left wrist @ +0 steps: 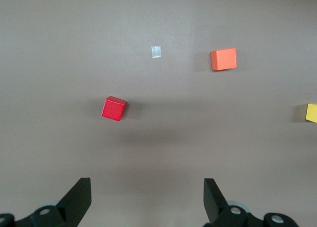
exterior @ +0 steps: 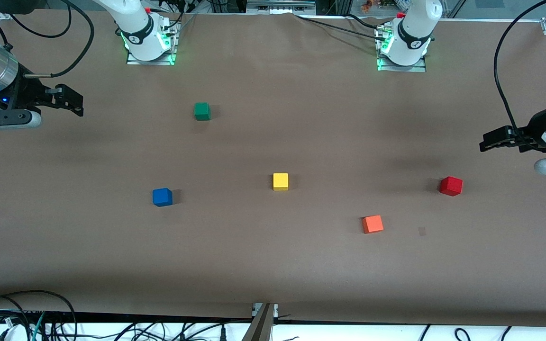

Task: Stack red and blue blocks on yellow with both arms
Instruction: 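Move the left gripper toward the red cube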

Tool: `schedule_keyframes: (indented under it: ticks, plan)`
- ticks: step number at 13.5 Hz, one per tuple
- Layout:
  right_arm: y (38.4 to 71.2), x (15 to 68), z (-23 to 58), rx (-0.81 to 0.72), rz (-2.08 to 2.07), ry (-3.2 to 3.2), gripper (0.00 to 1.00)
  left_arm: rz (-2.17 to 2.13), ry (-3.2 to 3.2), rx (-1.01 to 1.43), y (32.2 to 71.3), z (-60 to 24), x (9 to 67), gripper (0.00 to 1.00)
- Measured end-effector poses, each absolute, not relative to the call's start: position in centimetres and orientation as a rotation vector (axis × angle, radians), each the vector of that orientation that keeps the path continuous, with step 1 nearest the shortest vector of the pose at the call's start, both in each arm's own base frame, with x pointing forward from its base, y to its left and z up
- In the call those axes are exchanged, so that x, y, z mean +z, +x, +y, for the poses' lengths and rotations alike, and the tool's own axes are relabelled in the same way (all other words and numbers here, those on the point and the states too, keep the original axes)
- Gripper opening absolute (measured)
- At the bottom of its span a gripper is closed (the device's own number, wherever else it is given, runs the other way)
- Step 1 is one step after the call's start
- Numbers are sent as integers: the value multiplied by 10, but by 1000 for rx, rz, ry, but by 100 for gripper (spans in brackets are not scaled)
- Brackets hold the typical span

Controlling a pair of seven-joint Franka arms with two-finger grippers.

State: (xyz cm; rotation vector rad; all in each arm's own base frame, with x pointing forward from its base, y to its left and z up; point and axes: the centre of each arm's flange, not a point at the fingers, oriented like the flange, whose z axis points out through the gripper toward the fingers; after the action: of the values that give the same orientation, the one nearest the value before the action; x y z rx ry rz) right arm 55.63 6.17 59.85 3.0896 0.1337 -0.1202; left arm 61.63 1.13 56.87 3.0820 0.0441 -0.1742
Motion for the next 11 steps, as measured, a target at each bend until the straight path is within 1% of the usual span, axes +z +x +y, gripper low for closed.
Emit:
schedule_keyframes:
  ticks: [7,9,11]
  plan:
    - [557,598,58,-119,122,3090,100,41,3082,-184,618,10,565,100]
    - [557,598,57,-119,121,3090,100,33,3080,-203,622,13,555,100]
    - [557,598,56,-120,118,3090,100,6,3105,-200,634,25,535,100]
